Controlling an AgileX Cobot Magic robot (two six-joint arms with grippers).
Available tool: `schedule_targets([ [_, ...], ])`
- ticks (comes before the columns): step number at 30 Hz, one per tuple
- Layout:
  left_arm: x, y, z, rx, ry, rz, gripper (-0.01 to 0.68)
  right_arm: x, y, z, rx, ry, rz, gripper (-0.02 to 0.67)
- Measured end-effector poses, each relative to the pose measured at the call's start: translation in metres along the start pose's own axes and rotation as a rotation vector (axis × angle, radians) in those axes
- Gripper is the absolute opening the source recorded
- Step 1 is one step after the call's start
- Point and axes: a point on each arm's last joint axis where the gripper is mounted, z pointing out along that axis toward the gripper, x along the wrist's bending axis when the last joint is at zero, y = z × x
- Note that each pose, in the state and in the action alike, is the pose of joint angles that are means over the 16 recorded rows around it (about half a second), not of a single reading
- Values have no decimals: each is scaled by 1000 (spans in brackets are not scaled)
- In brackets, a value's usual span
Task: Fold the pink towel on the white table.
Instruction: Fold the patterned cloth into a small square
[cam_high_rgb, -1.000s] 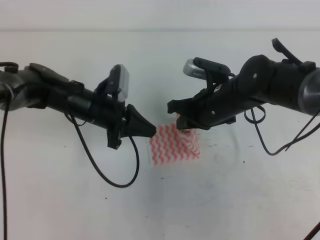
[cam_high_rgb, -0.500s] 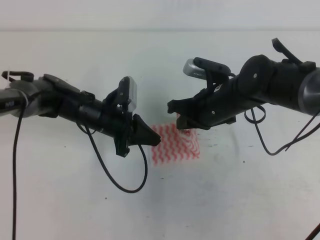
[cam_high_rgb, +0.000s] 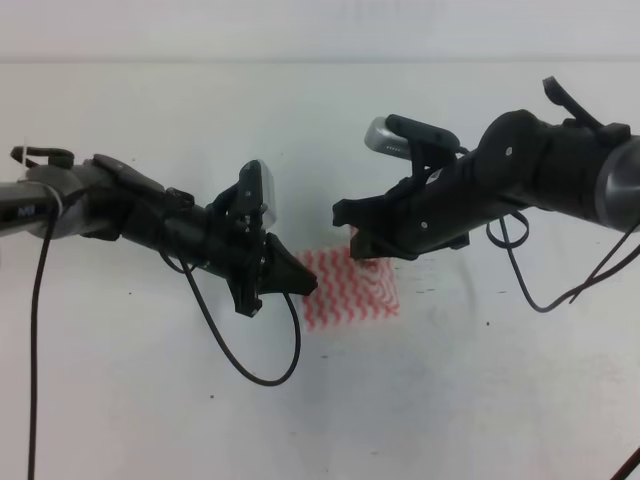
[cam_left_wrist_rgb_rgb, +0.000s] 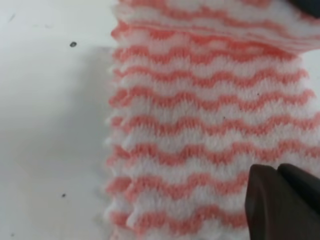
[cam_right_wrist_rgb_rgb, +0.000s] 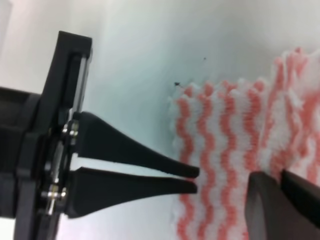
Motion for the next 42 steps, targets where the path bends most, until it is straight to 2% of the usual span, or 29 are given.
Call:
schedule_targets([
  [18,1,-3,1,6,3,-3,-5,13,-1,2,3,32,-27,-16],
  [42,1,-4,2,7,1,-17,-5,12,-5,14,28,31,-22,-17],
])
